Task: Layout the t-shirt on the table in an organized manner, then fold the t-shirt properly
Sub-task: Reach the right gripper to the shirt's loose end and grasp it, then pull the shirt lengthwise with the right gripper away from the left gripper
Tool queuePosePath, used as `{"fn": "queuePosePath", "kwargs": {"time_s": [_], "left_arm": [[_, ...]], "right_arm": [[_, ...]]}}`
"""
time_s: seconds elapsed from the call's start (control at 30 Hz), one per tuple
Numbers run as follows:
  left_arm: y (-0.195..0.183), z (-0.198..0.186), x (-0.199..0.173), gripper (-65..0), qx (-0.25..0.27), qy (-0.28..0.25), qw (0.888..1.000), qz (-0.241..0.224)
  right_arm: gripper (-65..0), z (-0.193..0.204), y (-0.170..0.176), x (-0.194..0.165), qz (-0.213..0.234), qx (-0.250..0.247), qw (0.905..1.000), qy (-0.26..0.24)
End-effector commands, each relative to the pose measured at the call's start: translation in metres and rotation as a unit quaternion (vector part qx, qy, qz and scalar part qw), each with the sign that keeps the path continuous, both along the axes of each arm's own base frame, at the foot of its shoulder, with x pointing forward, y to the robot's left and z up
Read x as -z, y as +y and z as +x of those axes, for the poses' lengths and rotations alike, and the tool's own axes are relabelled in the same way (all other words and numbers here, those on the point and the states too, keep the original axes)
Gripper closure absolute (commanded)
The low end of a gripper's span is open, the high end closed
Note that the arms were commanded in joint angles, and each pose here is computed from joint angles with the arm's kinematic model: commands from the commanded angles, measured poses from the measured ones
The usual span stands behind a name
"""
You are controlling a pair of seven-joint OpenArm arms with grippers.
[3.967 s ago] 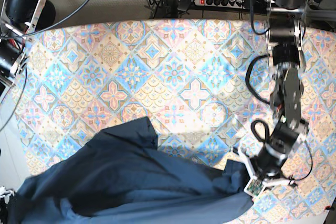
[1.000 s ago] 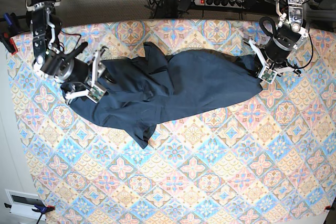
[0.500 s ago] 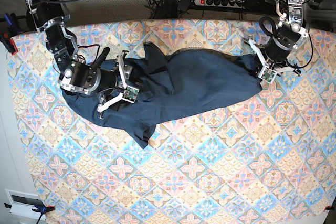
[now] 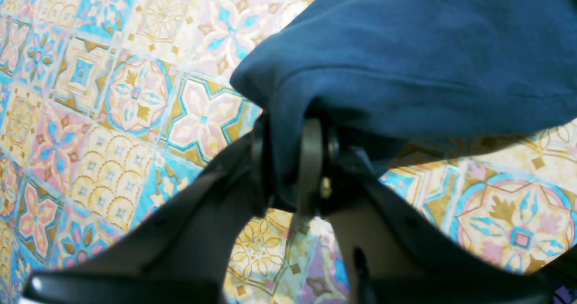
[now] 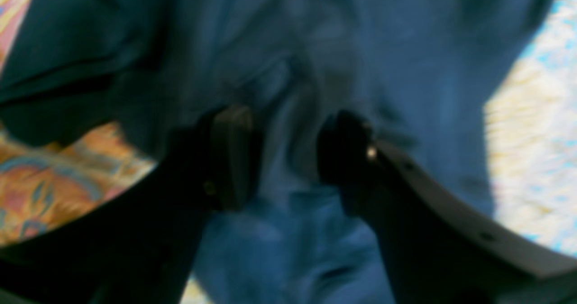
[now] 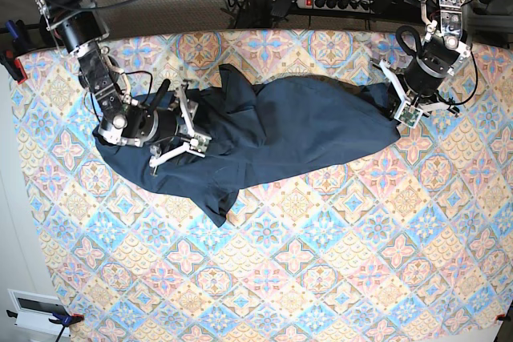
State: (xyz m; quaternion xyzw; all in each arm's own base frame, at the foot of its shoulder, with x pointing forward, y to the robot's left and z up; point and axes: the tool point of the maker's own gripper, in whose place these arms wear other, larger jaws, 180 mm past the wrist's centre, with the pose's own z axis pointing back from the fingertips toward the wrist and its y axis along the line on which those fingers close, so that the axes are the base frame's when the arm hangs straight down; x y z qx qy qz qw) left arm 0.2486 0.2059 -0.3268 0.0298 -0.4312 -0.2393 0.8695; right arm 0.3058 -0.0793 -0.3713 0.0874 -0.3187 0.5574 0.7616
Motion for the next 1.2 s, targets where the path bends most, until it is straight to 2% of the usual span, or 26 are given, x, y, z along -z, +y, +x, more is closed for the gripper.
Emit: {"fn": "queuePosePath", "kwargs": {"time_s": [0.0,0.13,0.33,0.53,0.63,0.73,0.9,1.07,1.17], "left_arm": [[0.000,0.005,-0.010,-10.5,0.003,-0.020,1.000,-0.002],[0.000,0.005,-0.009,-10.5,0.003,-0.019,1.000,-0.002],[0.003,0.003,-0.003,-10.5,-0.001,-0.012,1.000,-0.003],[0.003,0.005,-0.004,-10.5,-0.002,-0.013,1.000,-0.005],[0.003,0.005,-0.004,-10.5,-0.002,-0.013,1.000,-0.005],[0.003,0.005,-0.004,-10.5,-0.002,-0.013,1.000,-0.005],[0.004,0.005,-0.004,-10.5,-0.003,-0.014,1.000,-0.004],[0.005,0.005,-0.004,-10.5,-0.004,-0.013,1.000,-0.004],[0.005,0.006,-0.005,-10.5,-0.005,-0.015,1.000,-0.004]], "right_arm": [[-28.0,0.011,0.003,-0.016,0.017,-0.002,0.9996,-0.022],[-28.0,0.019,0.004,-0.024,0.020,-0.002,0.9992,-0.035],[-28.0,0.028,-0.010,-0.007,0.010,0.020,0.9997,-0.012],[-26.6,0.029,0.019,-0.003,0.028,-0.007,0.9996,-0.005],[-17.1,0.029,0.021,-0.003,0.028,-0.010,0.9995,-0.004],[-0.4,0.029,0.025,-0.009,0.033,-0.015,0.9992,-0.013],[0.0,0.048,0.020,-0.053,0.058,0.002,0.9956,-0.073],[0.0,0.069,0.005,-0.123,0.088,0.029,0.9809,-0.171],[0.0,0.070,0.001,-0.148,0.120,0.038,0.9737,-0.190]]}}
